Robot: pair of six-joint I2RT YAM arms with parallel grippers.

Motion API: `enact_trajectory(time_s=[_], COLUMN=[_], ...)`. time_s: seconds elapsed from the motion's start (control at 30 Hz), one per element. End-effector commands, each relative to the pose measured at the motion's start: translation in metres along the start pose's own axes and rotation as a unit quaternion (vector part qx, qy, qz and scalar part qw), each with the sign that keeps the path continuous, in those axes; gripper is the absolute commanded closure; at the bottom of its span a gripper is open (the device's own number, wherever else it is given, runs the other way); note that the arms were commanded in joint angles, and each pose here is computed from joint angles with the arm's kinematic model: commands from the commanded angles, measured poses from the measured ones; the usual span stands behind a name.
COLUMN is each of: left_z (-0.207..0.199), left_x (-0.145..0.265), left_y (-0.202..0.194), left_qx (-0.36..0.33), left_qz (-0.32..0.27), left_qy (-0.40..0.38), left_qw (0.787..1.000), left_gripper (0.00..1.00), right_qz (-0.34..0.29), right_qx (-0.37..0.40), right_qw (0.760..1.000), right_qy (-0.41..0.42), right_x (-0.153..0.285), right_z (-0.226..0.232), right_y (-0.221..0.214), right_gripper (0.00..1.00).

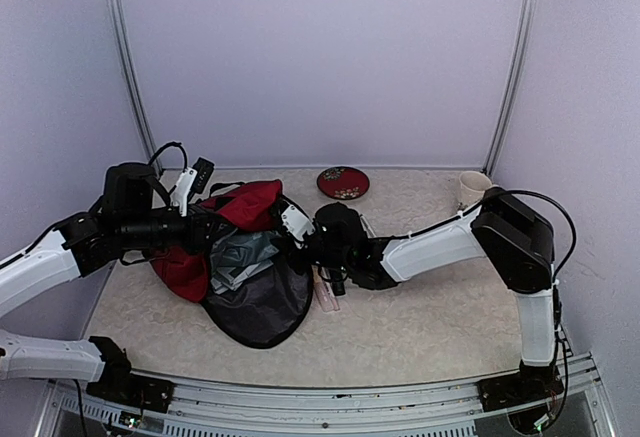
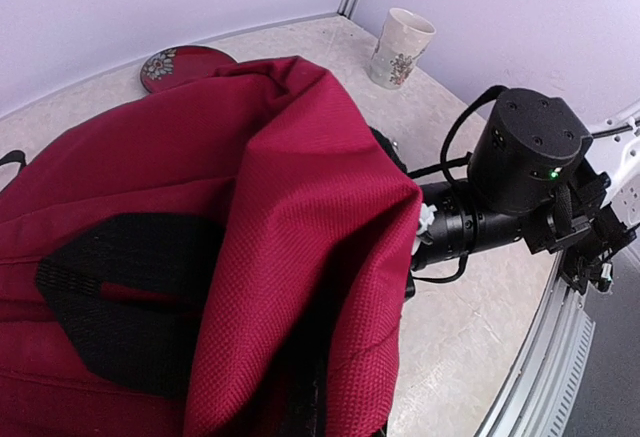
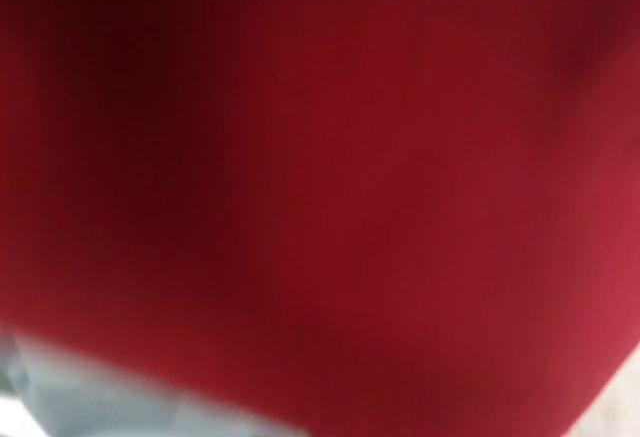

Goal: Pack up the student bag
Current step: Adjust the pencil case in the largest pocket of the bag, then pick up the student bag from the center of the board.

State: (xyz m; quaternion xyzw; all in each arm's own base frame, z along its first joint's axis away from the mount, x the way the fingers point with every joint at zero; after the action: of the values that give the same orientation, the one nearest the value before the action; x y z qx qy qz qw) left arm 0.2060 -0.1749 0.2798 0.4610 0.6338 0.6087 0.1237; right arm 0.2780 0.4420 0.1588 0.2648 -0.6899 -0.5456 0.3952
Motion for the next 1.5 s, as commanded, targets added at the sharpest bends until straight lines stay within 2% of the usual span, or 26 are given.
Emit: enact_trajectory(time_s=[0.0,0.13,0.23,0.3,0.47,0.57,0.63,0.8,1.0,1.07,1.17,1.47], left_z=[-0.008,-0.014,-0.015,-0.013,-0.007,-0.007,-0.008,-0.011,-0.013,-0.014,-0.015,-0.018], left_x=[-0.002,-0.002,0.001,0.003,0.003,0.004,0.007,0.014,0.022,0.024,0.028,0.043], left_y=[0.004,0.01,0.014,0.016,0.02,0.024,0.028,0.035,0.037,0.039,0.041,0.052], left_qx=[-0.022,-0.022,-0.015,-0.011,-0.002,-0.002,-0.004,-0.01,-0.013,-0.015,-0.017,-0.022], left_qz=[-0.009,-0.017,-0.025,-0.029,-0.04,-0.049,-0.056,-0.064,-0.068,-0.072,-0.078,-0.1], left_qy=[-0.005,-0.016,-0.014,0.0,0.028,0.031,0.03,0.032,0.034,0.035,0.036,0.044], left_qw=[1.0,1.0,0.999,1.0,0.999,0.998,0.998,0.997,0.997,0.997,0.996,0.994], left_gripper=[1.0,1.0,1.0,1.0,1.0,1.0,1.0,1.0,1.0,1.0,1.0,1.0], right_qz=[-0.072,-0.08,-0.077,-0.078,-0.041,0.009,0.04,0.106,0.129,0.146,0.138,0.111], right_qx=[-0.024,-0.041,-0.042,-0.04,-0.07,-0.119,-0.151,-0.195,-0.208,-0.213,-0.219,-0.231], right_qw=[0.997,0.996,0.996,0.996,0.996,0.993,0.988,0.975,0.969,0.966,0.966,0.963], right_qy=[0.01,0.01,0.008,0.013,0.025,0.002,-0.015,-0.024,-0.025,-0.015,0.023,0.081], right_x=[-0.005,-0.002,0.017,0.037,0.083,0.094,0.092,0.072,0.059,0.054,0.054,0.052], right_z=[-0.003,-0.011,-0.014,-0.014,-0.013,-0.016,-0.017,-0.014,-0.011,-0.008,0.0,0.009], right_y=[0.039,0.043,0.046,0.05,0.046,0.026,0.011,-0.018,-0.041,-0.049,-0.05,-0.036], right_gripper=[0.73,0.71,0.5,0.4,0.24,0.13,0.11,0.17,0.19,0.22,0.28,0.69])
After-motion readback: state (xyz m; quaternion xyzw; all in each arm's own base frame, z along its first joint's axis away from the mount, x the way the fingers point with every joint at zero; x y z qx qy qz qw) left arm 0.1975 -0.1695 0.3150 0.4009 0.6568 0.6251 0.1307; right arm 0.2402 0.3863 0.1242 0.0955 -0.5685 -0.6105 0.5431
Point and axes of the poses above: each gripper's point midway between its finger pads, its own x axis back along the fingers, its own z axis along the line the jaws close on, y = z × x, the point moved 8 cm from there along x, back along the fingers, and after that the axes turned 3 degrees about -x, right-handed, at the moved point
